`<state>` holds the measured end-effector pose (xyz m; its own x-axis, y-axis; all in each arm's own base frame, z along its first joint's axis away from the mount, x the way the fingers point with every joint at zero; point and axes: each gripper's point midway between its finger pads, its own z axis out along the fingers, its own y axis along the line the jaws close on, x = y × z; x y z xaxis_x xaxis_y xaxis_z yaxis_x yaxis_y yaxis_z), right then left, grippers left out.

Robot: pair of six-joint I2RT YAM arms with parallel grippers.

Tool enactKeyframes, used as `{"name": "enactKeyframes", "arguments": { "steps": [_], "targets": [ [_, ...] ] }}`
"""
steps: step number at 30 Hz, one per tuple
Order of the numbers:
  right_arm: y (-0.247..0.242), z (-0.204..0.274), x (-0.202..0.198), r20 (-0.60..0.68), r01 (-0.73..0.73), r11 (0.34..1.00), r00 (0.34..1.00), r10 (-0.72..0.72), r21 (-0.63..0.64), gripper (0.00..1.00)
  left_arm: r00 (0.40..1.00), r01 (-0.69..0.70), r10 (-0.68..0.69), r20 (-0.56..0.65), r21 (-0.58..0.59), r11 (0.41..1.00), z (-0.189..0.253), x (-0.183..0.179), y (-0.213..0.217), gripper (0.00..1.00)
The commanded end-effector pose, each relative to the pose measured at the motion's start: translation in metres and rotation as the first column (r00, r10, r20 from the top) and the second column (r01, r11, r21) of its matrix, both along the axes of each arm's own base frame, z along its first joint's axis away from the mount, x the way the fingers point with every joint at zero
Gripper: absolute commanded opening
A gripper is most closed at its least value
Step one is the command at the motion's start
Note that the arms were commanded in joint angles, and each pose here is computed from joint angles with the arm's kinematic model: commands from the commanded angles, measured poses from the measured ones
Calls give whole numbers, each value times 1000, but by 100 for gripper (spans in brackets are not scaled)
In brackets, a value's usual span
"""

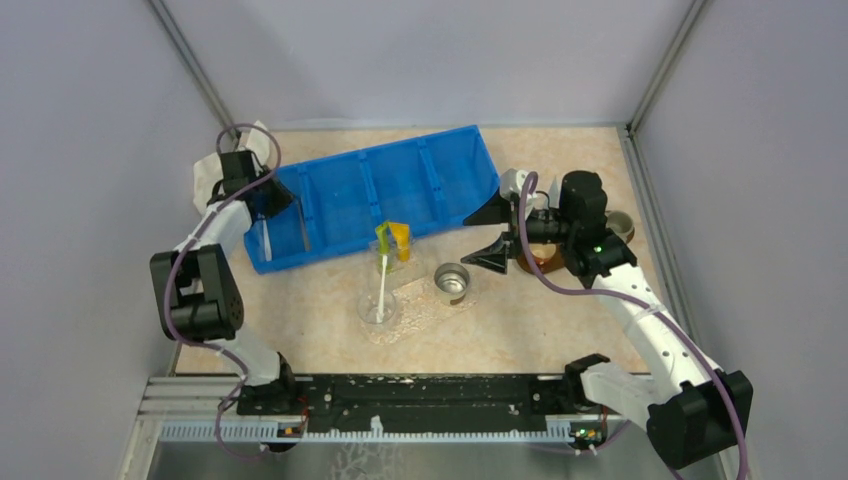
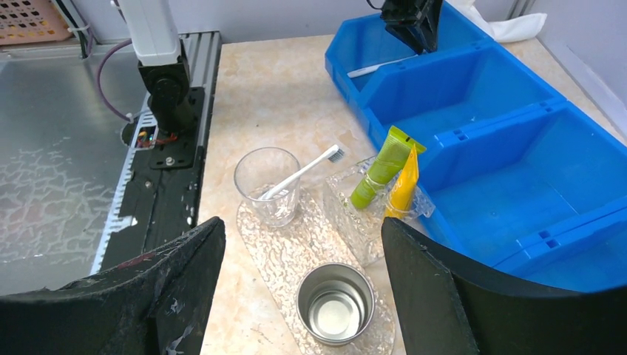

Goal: Prepare toiletry sets of a toothbrush and toothpaste on the tray
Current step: Place the toothbrush in the cup.

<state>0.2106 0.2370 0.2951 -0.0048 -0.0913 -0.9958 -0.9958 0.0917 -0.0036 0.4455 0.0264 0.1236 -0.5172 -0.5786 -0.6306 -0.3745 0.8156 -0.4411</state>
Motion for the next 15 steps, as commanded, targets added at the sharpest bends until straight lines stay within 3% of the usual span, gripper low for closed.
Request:
{"name": "enactKeyframes", "arguments": {
  "steps": [1, 15],
  "targets": [
    [-1, 12, -4, 52, -18, 999, 998, 17, 26, 77, 998, 30, -31, -62, -19, 999, -14, 5, -4, 38],
    [-1, 12, -4, 48, -22, 999, 999, 21, 29, 77, 979, 35, -34, -199, 0, 999, -55, 16, 3, 33]
  ]
}}
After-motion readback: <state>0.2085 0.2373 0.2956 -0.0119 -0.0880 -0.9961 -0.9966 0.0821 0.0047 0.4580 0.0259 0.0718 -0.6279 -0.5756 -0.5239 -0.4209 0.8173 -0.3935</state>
